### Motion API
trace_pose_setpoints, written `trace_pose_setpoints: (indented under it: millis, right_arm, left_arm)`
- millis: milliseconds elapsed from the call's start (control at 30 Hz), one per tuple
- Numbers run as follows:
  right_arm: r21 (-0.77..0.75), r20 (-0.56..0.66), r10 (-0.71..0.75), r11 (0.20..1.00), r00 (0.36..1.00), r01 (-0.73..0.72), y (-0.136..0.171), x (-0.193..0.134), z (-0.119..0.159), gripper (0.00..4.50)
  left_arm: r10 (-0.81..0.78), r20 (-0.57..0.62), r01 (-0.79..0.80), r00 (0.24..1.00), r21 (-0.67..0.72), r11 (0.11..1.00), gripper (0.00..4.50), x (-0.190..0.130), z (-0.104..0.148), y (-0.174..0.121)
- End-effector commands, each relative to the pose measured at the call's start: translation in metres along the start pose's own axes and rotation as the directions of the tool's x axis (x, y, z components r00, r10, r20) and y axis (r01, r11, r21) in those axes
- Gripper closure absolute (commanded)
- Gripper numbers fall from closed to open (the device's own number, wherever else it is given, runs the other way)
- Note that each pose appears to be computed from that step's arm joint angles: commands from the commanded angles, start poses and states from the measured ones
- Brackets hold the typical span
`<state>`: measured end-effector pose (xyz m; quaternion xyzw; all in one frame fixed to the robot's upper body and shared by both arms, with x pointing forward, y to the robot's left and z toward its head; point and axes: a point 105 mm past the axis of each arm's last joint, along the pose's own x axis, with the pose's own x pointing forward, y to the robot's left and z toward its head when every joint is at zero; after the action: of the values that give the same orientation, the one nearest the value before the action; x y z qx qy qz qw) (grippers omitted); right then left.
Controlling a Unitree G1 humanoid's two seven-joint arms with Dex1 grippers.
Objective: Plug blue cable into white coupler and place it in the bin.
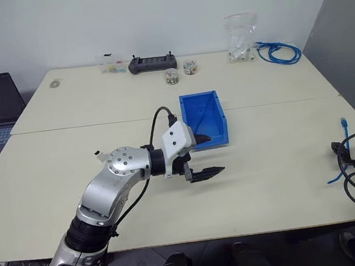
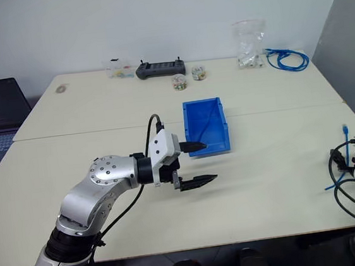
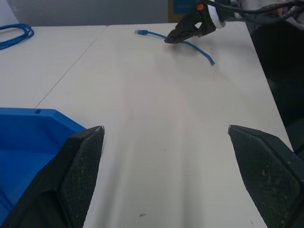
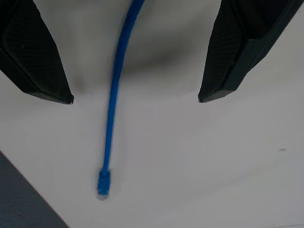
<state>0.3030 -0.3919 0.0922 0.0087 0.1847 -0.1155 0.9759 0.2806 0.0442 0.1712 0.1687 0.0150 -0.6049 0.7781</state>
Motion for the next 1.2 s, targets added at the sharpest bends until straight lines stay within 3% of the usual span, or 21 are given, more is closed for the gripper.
trace_pose_setpoints:
  millis: [33,567,700,867,1000,1100,1200]
  right_arm:
    - [-0.039,0.017,0.006,0.999,1.0,-0.006,-0.007,0.005,0.012,0.47]
    - [-0.072,0.04,0.062,0.996,0.997,-0.059,-0.005,0.011,0.02,4.33]
    - [-0.09,0.067,0.114,0.99,0.991,-0.108,-0.003,0.005,0.032,4.42]
    - [-0.29,0.063,0.267,0.927,0.962,-0.239,0.009,-0.015,0.053,4.42]
    - [-0.566,0.016,0.502,0.717,0.865,-0.407,0.05,-0.049,0.074,4.42]
    - [-0.716,-0.132,0.645,0.463,0.753,-0.523,0.089,-0.072,0.063,4.42]
    - [-0.768,-0.294,0.717,0.218,0.633,-0.603,0.122,-0.09,0.047,4.42]
  left_arm:
    - [0.004,0.024,-0.005,1.0,0.035,0.999,0.0,0.0,0.009,0.001]
    - [0.031,0.005,-0.031,0.999,0.01,0.999,0.0,-0.009,0.0,0.005]
    - [0.026,0.031,-0.026,0.999,-0.013,1.0,0.0,-0.011,0.002,0.002]
    - [0.034,0.036,-0.033,0.999,-0.019,0.999,0.0,-0.017,-0.001,0.0]
    - [0.083,0.003,-0.083,0.997,-0.045,0.996,0.0,-0.034,-0.015,0.001]
    - [0.084,-0.024,-0.086,0.996,-0.066,0.994,0.0,-0.048,-0.026,-0.003]
    - [0.071,-0.079,-0.079,0.994,-0.099,0.992,0.0,-0.063,-0.039,-0.008]
